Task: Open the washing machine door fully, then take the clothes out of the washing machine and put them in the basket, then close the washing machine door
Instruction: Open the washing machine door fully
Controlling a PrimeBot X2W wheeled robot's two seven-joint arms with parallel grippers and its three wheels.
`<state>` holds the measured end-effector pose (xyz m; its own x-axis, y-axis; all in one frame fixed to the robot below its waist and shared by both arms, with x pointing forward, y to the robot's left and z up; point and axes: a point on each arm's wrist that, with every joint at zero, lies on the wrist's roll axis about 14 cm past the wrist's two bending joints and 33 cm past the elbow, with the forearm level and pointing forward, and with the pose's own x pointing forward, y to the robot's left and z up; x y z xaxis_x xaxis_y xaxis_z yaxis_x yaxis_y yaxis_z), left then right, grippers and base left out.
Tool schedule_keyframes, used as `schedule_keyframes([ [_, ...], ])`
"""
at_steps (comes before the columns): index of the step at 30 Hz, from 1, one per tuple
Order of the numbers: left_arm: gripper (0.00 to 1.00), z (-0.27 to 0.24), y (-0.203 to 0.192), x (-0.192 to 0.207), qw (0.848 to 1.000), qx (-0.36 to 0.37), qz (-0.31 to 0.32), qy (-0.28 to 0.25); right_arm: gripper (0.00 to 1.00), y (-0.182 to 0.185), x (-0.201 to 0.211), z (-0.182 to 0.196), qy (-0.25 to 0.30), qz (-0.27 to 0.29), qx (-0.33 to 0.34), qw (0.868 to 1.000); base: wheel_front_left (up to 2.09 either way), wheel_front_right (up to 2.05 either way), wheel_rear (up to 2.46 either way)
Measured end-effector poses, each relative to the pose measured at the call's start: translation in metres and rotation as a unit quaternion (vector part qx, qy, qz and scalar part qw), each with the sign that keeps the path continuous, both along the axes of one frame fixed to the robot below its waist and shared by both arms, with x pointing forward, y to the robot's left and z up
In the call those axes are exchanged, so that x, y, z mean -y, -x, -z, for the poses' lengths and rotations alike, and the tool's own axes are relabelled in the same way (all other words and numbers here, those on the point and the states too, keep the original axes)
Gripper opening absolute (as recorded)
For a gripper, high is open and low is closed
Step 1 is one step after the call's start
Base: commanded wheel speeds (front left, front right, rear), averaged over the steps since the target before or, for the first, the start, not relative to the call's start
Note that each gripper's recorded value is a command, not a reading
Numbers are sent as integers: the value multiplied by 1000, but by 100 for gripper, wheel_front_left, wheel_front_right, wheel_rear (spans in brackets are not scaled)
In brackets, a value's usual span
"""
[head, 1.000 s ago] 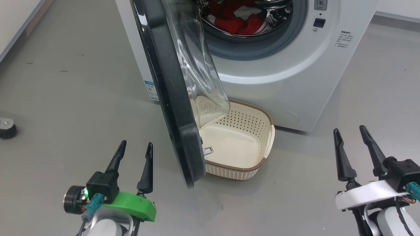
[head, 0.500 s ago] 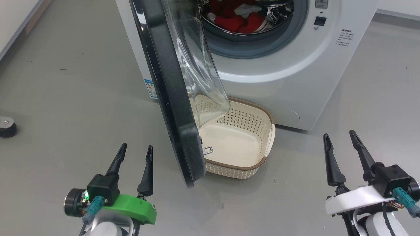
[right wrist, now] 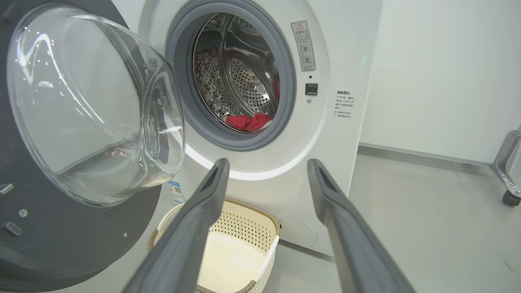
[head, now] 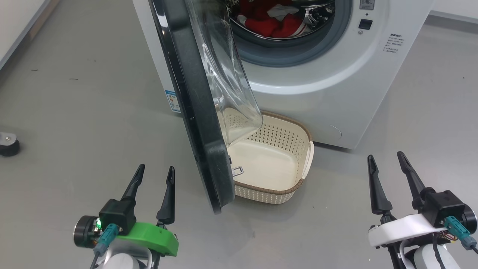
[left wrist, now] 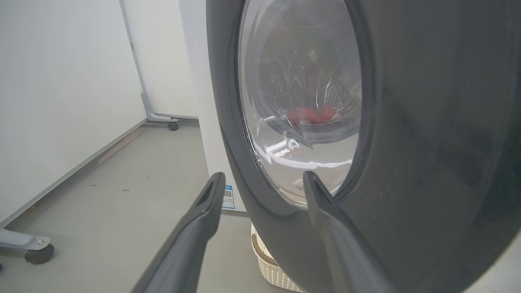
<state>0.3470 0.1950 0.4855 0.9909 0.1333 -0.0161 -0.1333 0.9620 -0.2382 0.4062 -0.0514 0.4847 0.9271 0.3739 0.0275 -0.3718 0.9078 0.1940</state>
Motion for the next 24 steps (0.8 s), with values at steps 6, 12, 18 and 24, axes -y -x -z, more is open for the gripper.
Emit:
schedule_keyframes([
  [6, 20, 0, 1, 0, 1000, -1, 0, 0, 100, 2, 0, 2, -3, 1, -4, 1000, 0, 0, 0],
  [12, 0, 0, 3, -1, 1000, 0, -3, 1, 100, 2, 1, 3, -2, 4, -5, 1000, 0, 0, 0],
  [18, 0, -28, 0, -16, 999, 43, -27, -8, 100, 1, 1, 2, 0, 2, -2, 1000, 0, 0, 0],
  [24, 0, -90, -8, -25, 990, 134, -38, -36, 100, 1, 0, 3, 5, 0, -1, 1000, 0, 0, 0],
])
